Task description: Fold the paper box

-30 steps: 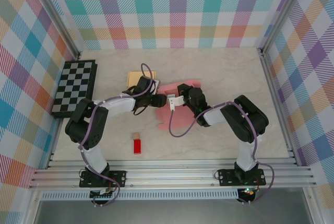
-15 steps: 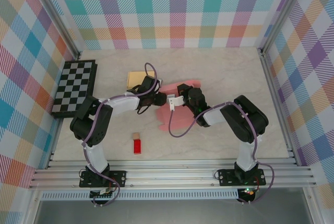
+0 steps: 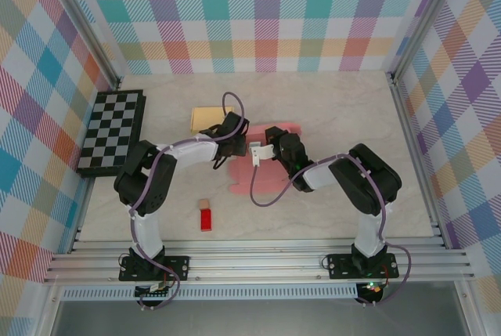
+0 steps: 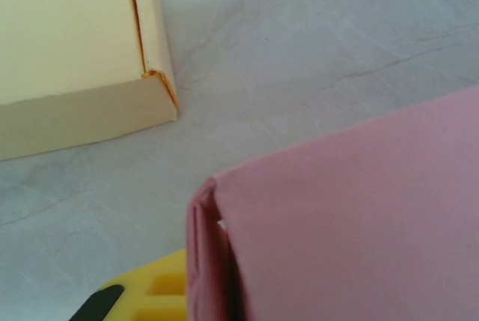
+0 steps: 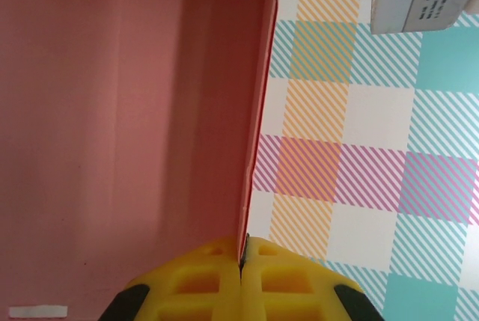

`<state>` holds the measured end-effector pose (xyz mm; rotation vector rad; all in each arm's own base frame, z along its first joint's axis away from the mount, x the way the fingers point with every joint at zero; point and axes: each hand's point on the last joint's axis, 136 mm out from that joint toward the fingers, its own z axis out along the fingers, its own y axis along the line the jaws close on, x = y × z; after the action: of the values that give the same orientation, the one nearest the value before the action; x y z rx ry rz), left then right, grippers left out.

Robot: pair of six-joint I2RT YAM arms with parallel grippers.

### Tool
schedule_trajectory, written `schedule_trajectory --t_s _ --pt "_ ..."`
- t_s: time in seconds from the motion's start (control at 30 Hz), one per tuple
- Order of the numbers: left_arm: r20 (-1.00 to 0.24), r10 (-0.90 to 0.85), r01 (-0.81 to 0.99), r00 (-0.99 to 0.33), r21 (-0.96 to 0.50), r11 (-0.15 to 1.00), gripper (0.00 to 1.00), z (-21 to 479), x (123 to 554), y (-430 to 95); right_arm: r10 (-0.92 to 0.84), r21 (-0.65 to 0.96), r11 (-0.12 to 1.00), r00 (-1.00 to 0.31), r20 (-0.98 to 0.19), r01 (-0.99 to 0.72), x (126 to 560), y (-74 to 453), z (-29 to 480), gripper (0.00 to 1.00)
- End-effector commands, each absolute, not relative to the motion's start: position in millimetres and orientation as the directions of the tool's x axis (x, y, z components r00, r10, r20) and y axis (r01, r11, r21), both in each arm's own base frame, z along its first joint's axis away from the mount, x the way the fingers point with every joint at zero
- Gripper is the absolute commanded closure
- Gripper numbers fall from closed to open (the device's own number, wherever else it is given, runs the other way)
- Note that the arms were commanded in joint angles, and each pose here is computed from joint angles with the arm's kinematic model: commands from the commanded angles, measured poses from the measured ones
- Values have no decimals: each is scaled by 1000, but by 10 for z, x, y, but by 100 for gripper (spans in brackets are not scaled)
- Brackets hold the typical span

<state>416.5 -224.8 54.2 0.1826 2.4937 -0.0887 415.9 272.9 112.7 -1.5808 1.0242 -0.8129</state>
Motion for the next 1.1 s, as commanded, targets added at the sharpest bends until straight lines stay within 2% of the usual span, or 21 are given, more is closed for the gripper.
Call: schedule_trajectory --t_s 0.0,0.13,0.2,0.4,0.5,0.63,0.73,0.87,1.0,1.07 --pt "-573 163 82 -803 163 983 89 392 4150 -1946 -930 -941 2 345 -126 -338 4100 2678 1151 91" --pt "-589 207 127 -782 175 976 93 365 4105 -1999 -894 -894 175 314 -320 -411 4028 2675 1480 84" --pt "-606 217 150 -765 159 976 93 378 4080 -2029 -875 -860 217 299 -381 -461 3949 2631 1516 78" --pt "-654 228 178 -722 143 974 94 461 4037 -2049 -793 -737 349 237 -562 -578 3733 2476 1707 69" --pt "-681 222 184 -698 128 974 94 508 4022 -2050 -701 -630 463 177 -691 -623 3655 2423 2021 65" --pt "-722 215 216 -657 93 972 94 563 3968 -2096 -557 -389 588 -6 -831 -710 3615 2470 2305 63" --pt "-735 229 246 -638 88 965 94 543 3913 -2123 -464 -199 674 -198 -864 -711 3679 2519 2350 62" --pt "-732 267 275 -627 113 955 96 497 3859 -2138 -399 -57 778 -422 -814 -625 3826 2475 2107 63" --pt "-727 283 284 -625 126 951 96 475 3822 -2110 -385 20 782 -509 -770 -622 3767 2518 1822 62" --pt "-728 289 295 -621 124 947 96 478 3808 -2118 -419 48 737 -512 -750 -674 3665 2592 1622 58"
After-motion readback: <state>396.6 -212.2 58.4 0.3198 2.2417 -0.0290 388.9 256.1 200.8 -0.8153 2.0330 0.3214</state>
